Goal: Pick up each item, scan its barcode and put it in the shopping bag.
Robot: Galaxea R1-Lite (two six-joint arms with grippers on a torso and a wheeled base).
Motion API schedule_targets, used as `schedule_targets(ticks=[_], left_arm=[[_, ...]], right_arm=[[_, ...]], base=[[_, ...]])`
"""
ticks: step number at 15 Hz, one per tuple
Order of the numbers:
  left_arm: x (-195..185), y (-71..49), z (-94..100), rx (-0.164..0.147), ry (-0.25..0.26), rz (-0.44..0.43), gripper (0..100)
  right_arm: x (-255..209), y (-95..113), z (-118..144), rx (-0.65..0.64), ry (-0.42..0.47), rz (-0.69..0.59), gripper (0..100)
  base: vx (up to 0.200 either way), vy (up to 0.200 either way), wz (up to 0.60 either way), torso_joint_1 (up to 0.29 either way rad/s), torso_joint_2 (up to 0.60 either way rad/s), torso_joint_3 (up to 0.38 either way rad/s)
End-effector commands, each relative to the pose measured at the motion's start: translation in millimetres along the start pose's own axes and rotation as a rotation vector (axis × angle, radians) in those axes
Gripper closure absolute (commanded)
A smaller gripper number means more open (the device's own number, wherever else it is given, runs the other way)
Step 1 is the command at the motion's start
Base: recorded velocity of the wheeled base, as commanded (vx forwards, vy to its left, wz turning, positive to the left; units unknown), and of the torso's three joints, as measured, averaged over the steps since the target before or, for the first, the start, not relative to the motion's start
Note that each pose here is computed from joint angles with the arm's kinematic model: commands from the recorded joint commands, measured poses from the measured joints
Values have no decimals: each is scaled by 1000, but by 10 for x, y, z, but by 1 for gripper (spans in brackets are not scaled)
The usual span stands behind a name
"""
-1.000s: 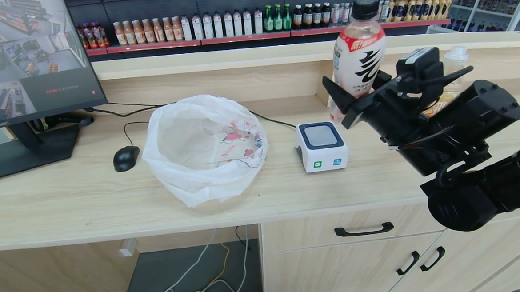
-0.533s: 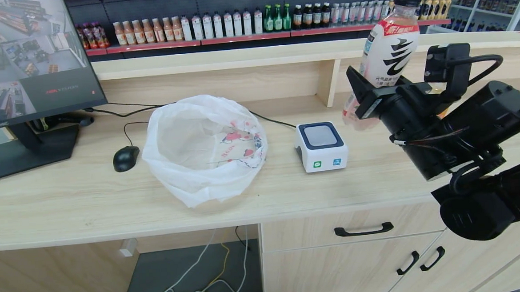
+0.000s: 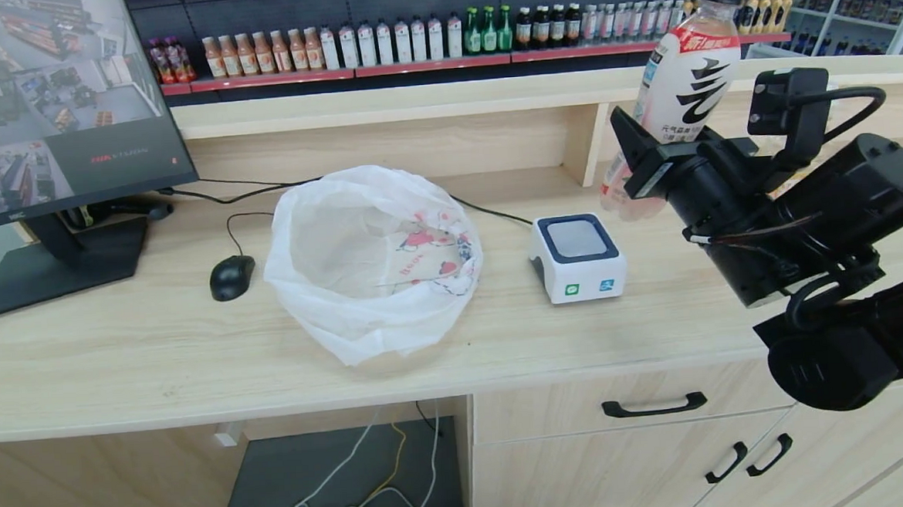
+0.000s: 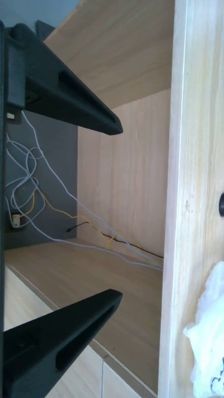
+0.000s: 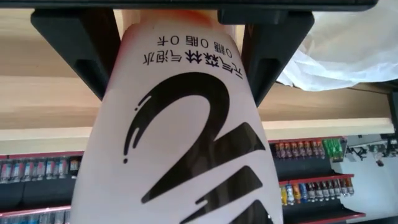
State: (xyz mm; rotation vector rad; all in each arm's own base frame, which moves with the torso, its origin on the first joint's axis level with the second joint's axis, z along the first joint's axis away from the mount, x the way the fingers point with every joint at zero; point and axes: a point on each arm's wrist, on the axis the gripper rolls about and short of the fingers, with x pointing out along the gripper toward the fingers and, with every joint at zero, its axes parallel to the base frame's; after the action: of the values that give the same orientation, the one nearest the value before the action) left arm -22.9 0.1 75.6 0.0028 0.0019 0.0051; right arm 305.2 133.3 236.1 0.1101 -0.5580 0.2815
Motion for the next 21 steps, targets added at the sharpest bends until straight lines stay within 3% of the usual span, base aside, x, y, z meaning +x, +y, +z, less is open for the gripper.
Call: schedule_targets(ticks=[1,10,15,17,21], left_arm=[[0,0,0,-1,0,1,0],[0,0,0,0,0,-1,0],[0,0,-1,6,1,-1,0],[0,0,-1,6,1,-1,0],[0,0,0,5,0,-1,0]], right_arm=[[4,4,-20,1,1,3,100],[41,50,-119,2,14,13,100],[27,59,-126,0,20,16,100],[9,162,-110,19,19,42,100],[22,609,-168,66,24,142,100]], base=[[0,200,0,12,-2,2],[0,200,0,0,3,5],[0,0,0,0,0,0],[0,0,0,0,0,0],[0,0,0,0,0,0]])
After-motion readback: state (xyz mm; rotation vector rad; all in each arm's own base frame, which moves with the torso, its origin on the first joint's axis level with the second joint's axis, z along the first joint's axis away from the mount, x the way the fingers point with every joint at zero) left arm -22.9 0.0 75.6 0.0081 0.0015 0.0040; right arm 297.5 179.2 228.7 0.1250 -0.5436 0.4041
